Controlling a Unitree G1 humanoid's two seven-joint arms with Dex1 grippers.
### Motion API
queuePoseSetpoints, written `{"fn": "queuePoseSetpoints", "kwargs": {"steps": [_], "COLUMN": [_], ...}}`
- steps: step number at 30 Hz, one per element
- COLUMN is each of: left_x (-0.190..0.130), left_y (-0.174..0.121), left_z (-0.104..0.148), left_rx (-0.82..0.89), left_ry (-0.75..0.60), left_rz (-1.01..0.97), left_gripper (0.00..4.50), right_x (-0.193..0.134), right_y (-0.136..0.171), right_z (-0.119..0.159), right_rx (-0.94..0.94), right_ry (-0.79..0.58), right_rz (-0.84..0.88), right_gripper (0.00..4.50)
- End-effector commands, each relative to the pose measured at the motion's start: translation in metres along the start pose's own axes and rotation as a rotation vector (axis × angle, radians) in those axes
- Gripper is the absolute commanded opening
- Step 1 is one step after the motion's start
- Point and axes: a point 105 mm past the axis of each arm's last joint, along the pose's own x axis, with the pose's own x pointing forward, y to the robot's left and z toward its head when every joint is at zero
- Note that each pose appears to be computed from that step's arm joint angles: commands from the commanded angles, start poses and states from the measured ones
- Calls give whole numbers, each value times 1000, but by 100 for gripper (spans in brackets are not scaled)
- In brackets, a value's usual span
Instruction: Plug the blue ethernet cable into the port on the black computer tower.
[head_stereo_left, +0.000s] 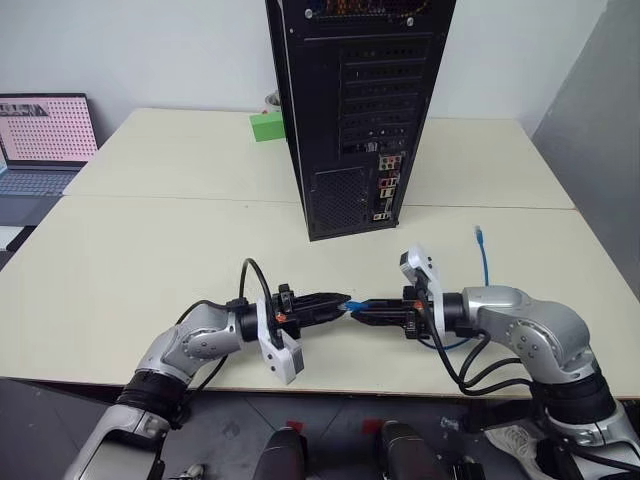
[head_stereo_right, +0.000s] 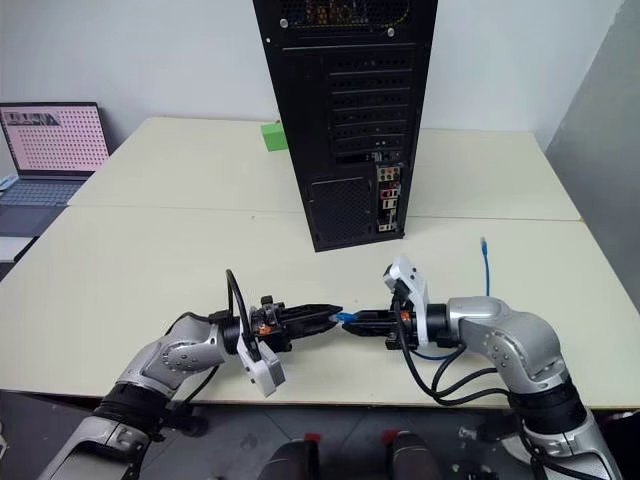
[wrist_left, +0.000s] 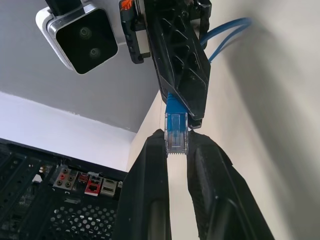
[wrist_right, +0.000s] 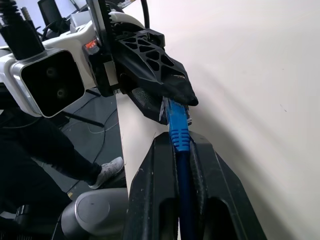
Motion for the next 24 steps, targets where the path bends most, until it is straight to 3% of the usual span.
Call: {"fn": "queuePoseSetpoints", "kwargs": {"steps": [1, 11, 16, 24], "left_x": [-2, -15, 1, 18], "left_y": [3, 16, 34, 63], "left_z": [-3, -47, -53, -59], "left_rx": [-63, -544, -781, -918], "left_ry": [26, 320, 385, 474], "left_rz": [14, 187, 309, 444], "left_gripper": [154, 350, 350, 350], "right_x": [-2, -17, -19, -24], "right_y": [3, -36, -67, -86], "right_z": [11, 34, 59, 89], "right_rx": [-38, -129, -118, -97], "right_ry": [-18, -130, -260, -420], "right_rz": [15, -362, -706, -974], "right_gripper": [0, 0, 0, 0]}}
